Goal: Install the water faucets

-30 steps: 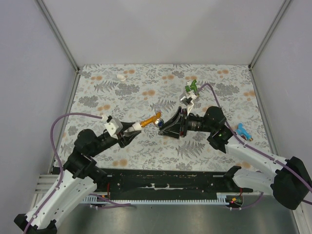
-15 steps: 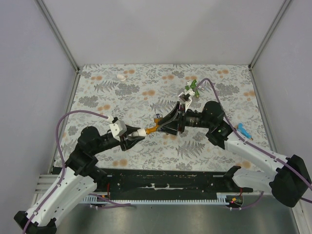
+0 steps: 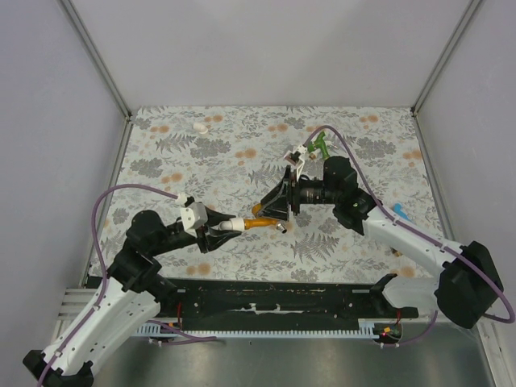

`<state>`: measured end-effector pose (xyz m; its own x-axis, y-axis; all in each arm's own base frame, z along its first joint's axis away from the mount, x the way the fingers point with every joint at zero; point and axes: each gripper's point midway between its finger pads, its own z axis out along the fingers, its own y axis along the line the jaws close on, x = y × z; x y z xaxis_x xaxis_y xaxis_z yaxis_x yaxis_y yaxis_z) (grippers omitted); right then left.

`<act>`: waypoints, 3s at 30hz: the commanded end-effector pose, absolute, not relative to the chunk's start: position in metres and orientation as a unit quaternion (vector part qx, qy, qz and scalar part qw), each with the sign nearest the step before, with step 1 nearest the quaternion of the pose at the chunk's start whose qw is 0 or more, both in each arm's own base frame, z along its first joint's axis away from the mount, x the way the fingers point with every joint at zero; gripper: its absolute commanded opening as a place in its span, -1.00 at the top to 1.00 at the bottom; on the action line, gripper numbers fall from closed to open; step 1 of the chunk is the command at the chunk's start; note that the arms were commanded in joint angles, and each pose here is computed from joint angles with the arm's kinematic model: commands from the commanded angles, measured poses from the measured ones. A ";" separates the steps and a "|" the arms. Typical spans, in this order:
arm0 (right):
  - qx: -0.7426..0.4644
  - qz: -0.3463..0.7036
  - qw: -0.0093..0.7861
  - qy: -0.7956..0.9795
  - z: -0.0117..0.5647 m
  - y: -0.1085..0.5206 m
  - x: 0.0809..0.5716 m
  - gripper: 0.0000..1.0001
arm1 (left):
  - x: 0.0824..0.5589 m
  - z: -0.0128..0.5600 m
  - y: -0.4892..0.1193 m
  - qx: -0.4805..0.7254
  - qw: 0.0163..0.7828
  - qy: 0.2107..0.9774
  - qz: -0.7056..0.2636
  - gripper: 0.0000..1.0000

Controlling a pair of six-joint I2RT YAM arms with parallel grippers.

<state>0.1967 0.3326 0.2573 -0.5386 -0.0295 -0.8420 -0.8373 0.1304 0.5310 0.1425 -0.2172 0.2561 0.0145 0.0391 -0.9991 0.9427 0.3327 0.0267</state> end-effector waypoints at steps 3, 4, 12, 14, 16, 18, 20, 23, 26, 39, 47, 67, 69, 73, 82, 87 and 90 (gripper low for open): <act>-0.404 0.542 0.412 0.611 0.285 0.317 0.188 -0.47 | 0.143 0.300 -0.217 0.407 0.627 0.531 -0.398 0.96; -0.420 0.529 0.429 0.599 0.287 0.314 0.186 -0.53 | 0.144 0.301 -0.216 0.404 0.632 0.531 -0.395 0.96; -0.527 0.459 0.538 0.472 0.299 0.289 0.160 -0.71 | 0.147 0.314 -0.214 0.356 0.643 0.532 -0.420 0.96; -0.539 0.449 0.561 0.441 0.301 0.286 0.154 -0.73 | 0.146 0.317 -0.216 0.346 0.640 0.532 -0.433 0.96; -0.542 0.442 0.578 0.420 0.303 0.284 0.152 -0.75 | 0.143 0.322 -0.217 0.336 0.635 0.529 -0.451 0.96; -0.548 0.435 0.587 0.407 0.304 0.282 0.150 -0.76 | 0.142 0.327 -0.217 0.320 0.632 0.530 -0.466 0.96; -0.553 0.431 0.593 0.396 0.308 0.281 0.147 -0.76 | 0.139 0.331 -0.218 0.306 0.627 0.529 -0.484 0.96; -0.555 0.421 0.602 0.389 0.313 0.279 0.147 -0.76 | 0.135 0.335 -0.219 0.289 0.614 0.529 -0.510 0.96; -0.554 0.415 0.611 0.384 0.317 0.279 0.149 -0.76 | 0.131 0.340 -0.222 0.280 0.599 0.527 -0.534 0.96; -0.539 0.465 0.602 0.361 0.330 0.293 0.150 -0.64 | 0.132 0.358 -0.235 0.276 0.573 0.513 -0.577 0.96; -0.504 0.506 0.570 0.406 0.325 0.302 0.157 -0.29 | 0.133 0.370 -0.237 0.297 0.587 0.495 -0.568 0.96; -0.343 0.599 0.453 0.565 0.332 0.306 0.168 1.00 | 0.140 0.367 -0.225 0.432 0.696 0.417 -0.393 0.17; -0.345 0.585 0.466 0.567 0.333 0.303 0.169 1.00 | 0.143 0.364 -0.220 0.424 0.706 0.422 -0.378 -0.40; -0.350 0.558 0.476 0.582 0.330 0.298 0.172 1.00 | 0.147 0.356 -0.216 0.421 0.704 0.441 -0.365 -0.65; -0.401 0.508 0.500 0.576 0.326 0.290 0.173 1.00 | 0.155 0.334 -0.213 0.438 0.686 0.477 -0.332 -0.68; -0.455 0.505 0.504 0.533 0.326 0.292 0.162 1.00 | 0.155 0.327 -0.214 0.448 0.673 0.486 -0.332 -0.76; -0.475 0.497 0.506 0.520 0.324 0.292 0.161 1.00 | 0.148 0.323 -0.222 0.465 0.649 0.483 -0.359 -0.77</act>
